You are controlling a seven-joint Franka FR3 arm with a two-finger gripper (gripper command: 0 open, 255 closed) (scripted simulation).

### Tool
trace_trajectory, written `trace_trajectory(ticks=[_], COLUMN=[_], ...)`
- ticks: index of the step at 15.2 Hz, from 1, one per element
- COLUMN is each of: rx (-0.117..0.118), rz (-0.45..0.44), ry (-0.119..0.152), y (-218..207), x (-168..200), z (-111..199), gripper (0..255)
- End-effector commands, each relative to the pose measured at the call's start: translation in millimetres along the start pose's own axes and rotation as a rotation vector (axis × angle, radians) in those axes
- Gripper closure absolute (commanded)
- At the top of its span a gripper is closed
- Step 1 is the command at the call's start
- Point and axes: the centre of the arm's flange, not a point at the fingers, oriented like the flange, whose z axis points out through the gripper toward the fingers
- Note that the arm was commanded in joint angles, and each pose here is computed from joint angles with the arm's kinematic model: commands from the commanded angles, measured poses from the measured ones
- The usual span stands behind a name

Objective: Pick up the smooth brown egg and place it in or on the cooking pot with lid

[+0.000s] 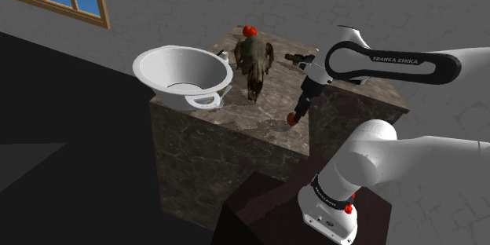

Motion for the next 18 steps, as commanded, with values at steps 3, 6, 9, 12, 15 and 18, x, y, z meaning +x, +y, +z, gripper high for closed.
trace_trajectory(ticks=[3,6,9,12,15,18], rx=[0.000,0.000,0.000,0.000,0.000,0.000], rz=[0.000,0.000,0.000,0.000,0.000,0.000], ry=[0.000,0.000,0.000,0.000,0.000,0.000], y=[-0.1,-0.1,-0.1,-0.1,-0.1,-0.1], x=[-0.7,-0.7,-0.7,-0.7,-0.8,-0.7], z=[15.4,15.4,15.4,15.4,15.4,15.4], gripper=[0,0,0,255,255,255])
